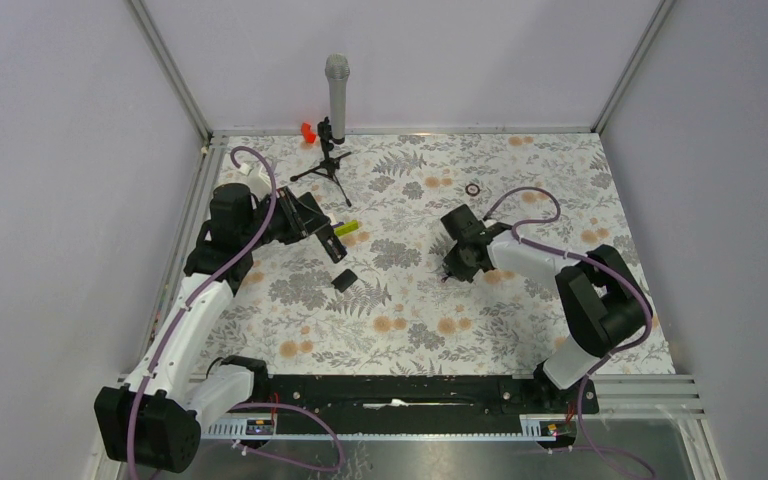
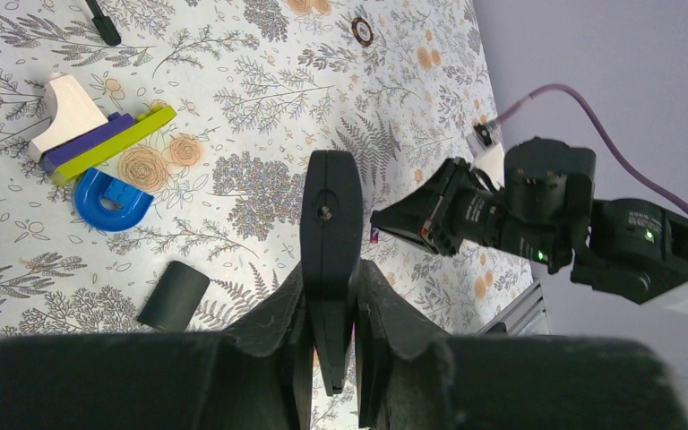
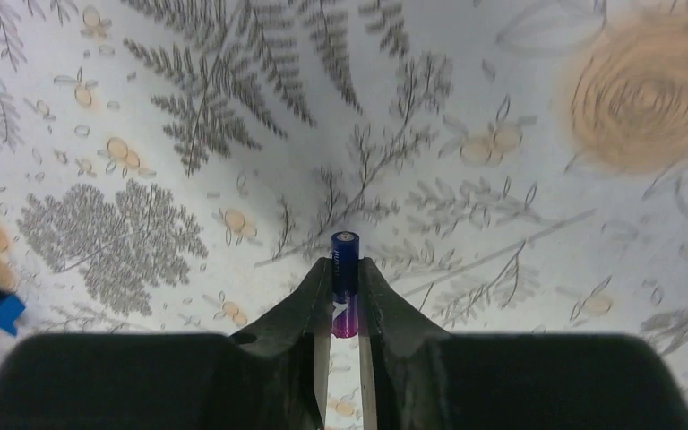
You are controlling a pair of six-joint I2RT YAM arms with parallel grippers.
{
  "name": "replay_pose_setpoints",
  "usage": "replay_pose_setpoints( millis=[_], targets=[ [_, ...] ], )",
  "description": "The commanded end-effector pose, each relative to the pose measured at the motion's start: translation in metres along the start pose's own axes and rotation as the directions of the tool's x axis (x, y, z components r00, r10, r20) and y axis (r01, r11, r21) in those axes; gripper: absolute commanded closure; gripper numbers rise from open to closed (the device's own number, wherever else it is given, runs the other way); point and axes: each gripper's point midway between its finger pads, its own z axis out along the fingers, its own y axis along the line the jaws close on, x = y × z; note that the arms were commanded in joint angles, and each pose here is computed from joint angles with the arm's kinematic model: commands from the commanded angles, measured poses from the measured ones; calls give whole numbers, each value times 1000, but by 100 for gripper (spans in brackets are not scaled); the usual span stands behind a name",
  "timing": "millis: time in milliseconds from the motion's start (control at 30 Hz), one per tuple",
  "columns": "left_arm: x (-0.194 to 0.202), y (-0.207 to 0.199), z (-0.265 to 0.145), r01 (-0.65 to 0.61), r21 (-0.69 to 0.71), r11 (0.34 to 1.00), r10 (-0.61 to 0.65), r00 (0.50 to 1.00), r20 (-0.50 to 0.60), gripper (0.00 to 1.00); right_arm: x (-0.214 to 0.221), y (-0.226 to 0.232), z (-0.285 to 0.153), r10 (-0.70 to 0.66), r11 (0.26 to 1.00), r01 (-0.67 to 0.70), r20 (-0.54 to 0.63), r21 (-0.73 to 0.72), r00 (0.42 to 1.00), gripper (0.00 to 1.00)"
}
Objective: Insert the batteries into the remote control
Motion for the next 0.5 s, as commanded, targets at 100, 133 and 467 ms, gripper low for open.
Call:
replay_pose_setpoints(
  millis=[100, 133, 467],
  targets=[
    [-11, -5, -3, -55, 28, 998, 53, 997, 60, 100, -4, 2, -8, 132, 991, -134, 76, 14, 988, 69],
    [-11, -5, -2, -53, 29, 998, 52, 997, 57, 100, -8, 3, -10, 120, 992, -122, 93, 15, 988, 65],
    [-13, -1, -1, -41, 25, 999, 39, 998, 56, 100, -41, 55, -37, -354, 896, 404, 250, -185, 901, 40]
  ],
)
